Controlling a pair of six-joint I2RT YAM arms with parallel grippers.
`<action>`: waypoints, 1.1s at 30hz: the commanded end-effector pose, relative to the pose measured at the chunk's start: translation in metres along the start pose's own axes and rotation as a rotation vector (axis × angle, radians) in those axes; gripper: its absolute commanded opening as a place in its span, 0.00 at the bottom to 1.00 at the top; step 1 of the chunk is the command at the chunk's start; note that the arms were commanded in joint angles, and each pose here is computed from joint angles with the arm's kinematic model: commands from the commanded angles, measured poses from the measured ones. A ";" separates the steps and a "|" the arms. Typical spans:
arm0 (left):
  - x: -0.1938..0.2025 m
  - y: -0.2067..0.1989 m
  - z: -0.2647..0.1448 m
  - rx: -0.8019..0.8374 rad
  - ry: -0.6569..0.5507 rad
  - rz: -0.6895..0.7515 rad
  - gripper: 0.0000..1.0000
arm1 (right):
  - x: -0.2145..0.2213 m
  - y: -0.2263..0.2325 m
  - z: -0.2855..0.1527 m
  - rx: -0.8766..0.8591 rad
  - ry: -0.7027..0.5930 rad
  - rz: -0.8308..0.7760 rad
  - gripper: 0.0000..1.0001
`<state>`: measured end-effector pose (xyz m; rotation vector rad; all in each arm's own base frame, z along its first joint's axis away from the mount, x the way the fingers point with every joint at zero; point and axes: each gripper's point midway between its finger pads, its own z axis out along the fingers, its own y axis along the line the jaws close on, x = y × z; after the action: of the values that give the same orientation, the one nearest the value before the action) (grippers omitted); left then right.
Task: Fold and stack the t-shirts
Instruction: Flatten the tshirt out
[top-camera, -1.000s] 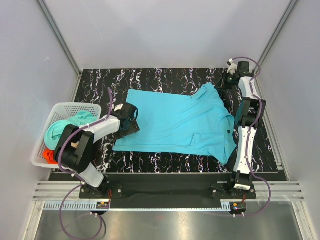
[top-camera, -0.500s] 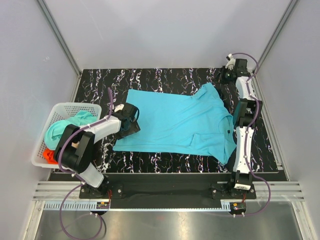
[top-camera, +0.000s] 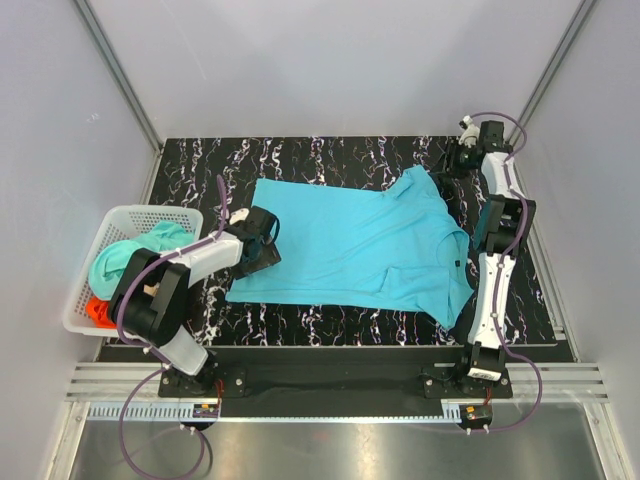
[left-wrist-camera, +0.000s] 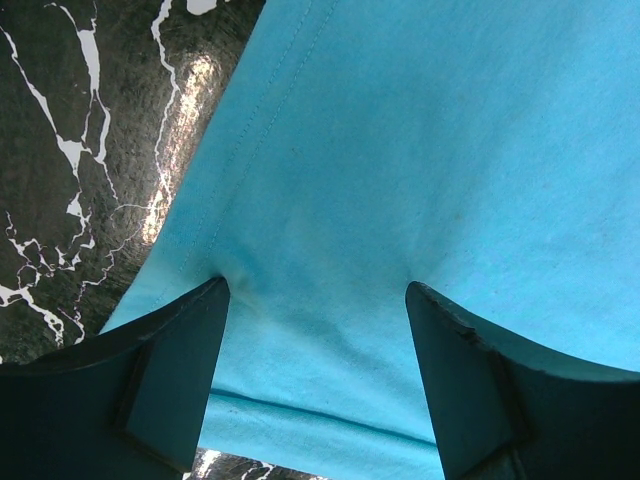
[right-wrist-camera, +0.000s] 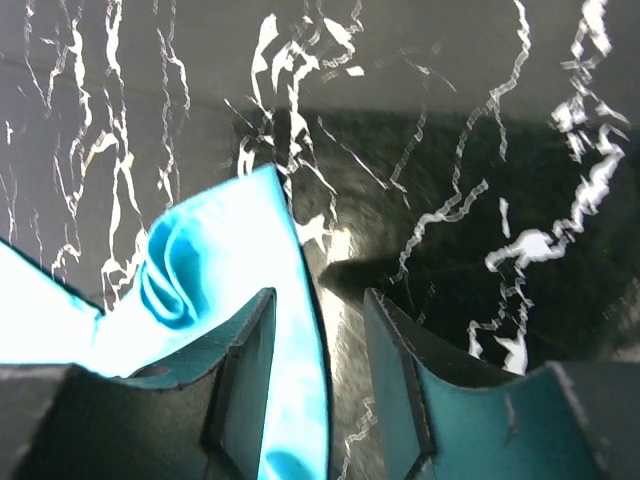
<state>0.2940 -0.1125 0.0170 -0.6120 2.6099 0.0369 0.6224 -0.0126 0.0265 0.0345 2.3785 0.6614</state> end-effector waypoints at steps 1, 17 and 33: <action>-0.002 -0.013 -0.002 0.046 -0.013 -0.015 0.77 | 0.016 -0.003 -0.018 0.044 0.083 -0.014 0.45; -0.004 -0.015 -0.007 0.066 -0.023 -0.025 0.77 | 0.064 0.018 -0.001 0.040 0.238 -0.082 0.31; -0.013 -0.015 -0.002 0.003 -0.035 -0.054 0.77 | -0.018 0.002 0.022 0.239 -0.023 -0.239 0.00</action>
<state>0.2948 -0.1168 0.0181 -0.6326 2.5997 0.0241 0.6289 0.0181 0.0210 -0.1611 2.4277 0.4060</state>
